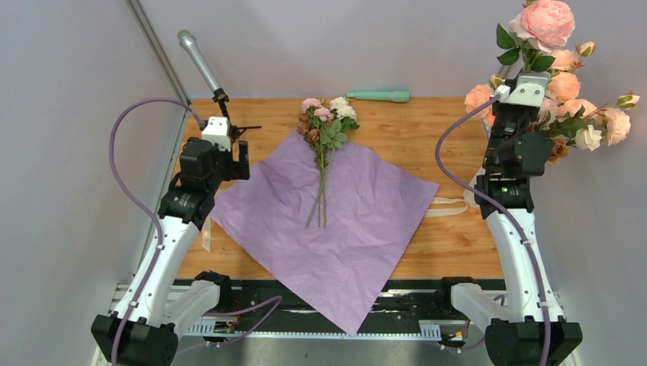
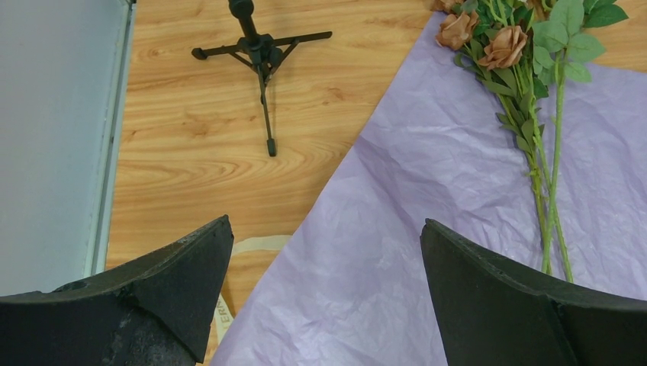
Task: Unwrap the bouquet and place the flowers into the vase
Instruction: Insert the fake flower into the vase.
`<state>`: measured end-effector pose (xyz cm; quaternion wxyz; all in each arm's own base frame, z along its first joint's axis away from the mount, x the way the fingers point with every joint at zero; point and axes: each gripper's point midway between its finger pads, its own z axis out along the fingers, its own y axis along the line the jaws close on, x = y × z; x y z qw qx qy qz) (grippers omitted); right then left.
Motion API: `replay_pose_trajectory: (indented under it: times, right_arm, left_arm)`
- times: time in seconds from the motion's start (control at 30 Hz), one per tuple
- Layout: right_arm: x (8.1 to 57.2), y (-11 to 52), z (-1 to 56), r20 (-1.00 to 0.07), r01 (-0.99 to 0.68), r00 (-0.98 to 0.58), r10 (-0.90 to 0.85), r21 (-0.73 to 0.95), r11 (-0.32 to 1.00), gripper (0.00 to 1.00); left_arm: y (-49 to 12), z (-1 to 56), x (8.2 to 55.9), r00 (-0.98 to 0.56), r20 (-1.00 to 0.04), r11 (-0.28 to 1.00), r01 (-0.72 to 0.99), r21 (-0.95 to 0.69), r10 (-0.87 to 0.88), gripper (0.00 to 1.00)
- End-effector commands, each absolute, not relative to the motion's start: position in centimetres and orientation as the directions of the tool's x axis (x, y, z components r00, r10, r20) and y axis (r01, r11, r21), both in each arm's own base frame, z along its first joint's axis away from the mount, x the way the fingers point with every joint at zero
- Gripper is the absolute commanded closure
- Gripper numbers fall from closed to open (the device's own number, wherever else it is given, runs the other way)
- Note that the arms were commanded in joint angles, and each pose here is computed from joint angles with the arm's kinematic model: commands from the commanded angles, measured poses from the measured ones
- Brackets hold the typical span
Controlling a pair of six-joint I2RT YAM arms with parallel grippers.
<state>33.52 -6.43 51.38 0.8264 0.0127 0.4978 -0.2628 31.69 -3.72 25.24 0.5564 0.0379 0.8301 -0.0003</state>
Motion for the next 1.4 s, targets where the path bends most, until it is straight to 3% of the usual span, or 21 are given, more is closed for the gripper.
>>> replay_pose_trajectory:
  times: [0.0, 1.37]
  right_arm:
    - [32.6, -6.7, 52.0, -0.806, 0.470, 0.392, -0.444, -0.240, 0.850, 1.00]
    - [33.1, -11.3, 43.4, -0.909, 0.569, 0.240, -0.340, -0.152, 0.808, 1.00]
  left_arm:
    - [-3.7, 25.9, 31.5, -0.350, -0.933, 0.996, 0.072, 0.058, 0.079, 0.01]
    - [-4.0, 25.4, 31.7, -0.359, -0.929, 0.994, 0.088, 0.065, 0.092, 0.00]
